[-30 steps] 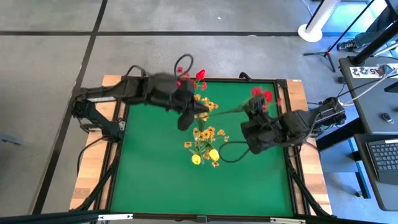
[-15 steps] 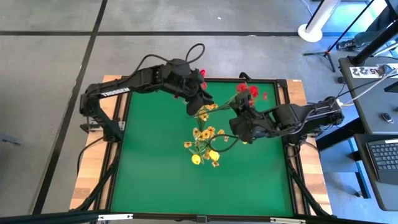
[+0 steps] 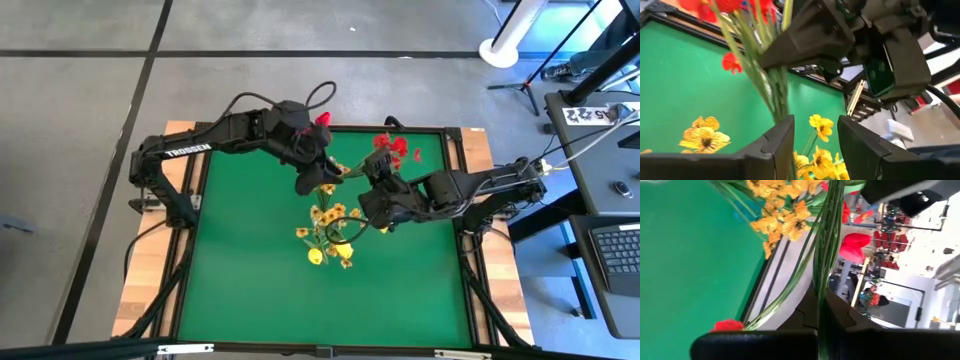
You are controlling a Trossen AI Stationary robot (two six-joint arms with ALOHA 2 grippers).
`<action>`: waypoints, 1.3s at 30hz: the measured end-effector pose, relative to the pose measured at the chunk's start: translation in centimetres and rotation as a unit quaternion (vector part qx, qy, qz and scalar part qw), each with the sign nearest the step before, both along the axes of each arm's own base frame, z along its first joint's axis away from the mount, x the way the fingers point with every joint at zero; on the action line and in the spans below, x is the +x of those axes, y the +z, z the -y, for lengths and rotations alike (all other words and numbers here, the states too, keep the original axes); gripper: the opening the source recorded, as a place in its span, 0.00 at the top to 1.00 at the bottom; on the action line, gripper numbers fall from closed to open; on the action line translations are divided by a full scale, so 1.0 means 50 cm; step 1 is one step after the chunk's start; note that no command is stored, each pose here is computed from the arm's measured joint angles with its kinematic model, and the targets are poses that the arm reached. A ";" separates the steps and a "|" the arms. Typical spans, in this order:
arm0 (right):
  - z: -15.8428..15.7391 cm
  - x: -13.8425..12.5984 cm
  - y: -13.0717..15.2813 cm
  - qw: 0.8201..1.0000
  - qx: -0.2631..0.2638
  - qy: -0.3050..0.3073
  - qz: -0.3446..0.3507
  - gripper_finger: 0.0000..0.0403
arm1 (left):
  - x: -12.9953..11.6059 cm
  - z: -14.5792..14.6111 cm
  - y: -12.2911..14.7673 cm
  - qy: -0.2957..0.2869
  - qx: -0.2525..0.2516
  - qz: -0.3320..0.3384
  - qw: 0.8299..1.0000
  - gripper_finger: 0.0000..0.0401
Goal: Sort flowers into vase by color
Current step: Put the red flowers into the blue vase
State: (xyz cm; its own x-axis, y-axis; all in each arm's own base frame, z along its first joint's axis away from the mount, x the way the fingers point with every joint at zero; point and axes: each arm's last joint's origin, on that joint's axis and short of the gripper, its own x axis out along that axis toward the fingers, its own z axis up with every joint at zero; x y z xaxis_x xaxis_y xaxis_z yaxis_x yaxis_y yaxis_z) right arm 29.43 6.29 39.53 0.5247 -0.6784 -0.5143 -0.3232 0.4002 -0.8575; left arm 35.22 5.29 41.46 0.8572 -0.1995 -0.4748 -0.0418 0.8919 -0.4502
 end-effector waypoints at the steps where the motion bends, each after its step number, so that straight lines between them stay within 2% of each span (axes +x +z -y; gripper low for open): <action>1: 0.000 0.002 0.001 1.000 -0.004 0.000 0.004 1.00 | 0.000 0.003 -0.001 -0.003 0.001 -0.002 1.000 0.64; 8: -0.001 0.010 0.008 1.000 -0.015 0.008 0.019 1.00 | -0.004 0.008 -0.010 0.032 0.023 -0.033 0.999 0.67; 15: -0.002 0.011 0.008 1.000 -0.015 0.009 0.019 1.00 | -0.005 0.006 -0.012 0.038 0.027 -0.039 0.998 0.69; 21: -0.002 0.011 0.009 1.000 -0.013 0.007 0.023 1.00 | -0.007 -0.006 -0.013 0.096 0.085 -0.047 0.991 0.71; 26: -0.002 0.011 0.008 1.000 -0.013 0.007 0.023 1.00 | -0.007 -0.014 -0.012 0.093 0.100 -0.044 0.990 0.71; 32: -0.003 0.011 0.008 1.000 -0.008 0.011 0.022 1.00 | -0.005 0.003 -0.012 0.070 0.110 -0.041 0.991 0.71; 39: -0.004 0.011 0.008 1.000 -0.005 0.013 0.022 1.00 | -0.002 0.028 -0.012 0.029 0.095 -0.036 0.994 0.71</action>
State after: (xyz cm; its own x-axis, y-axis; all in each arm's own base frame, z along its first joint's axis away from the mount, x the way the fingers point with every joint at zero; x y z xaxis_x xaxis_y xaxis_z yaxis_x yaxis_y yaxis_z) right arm 29.98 6.47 39.91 0.5635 -0.6692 -0.4844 -0.2958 0.3841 -0.8746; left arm 35.12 3.90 40.85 0.8276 -0.0507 -0.5590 -0.1220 0.9559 -0.2673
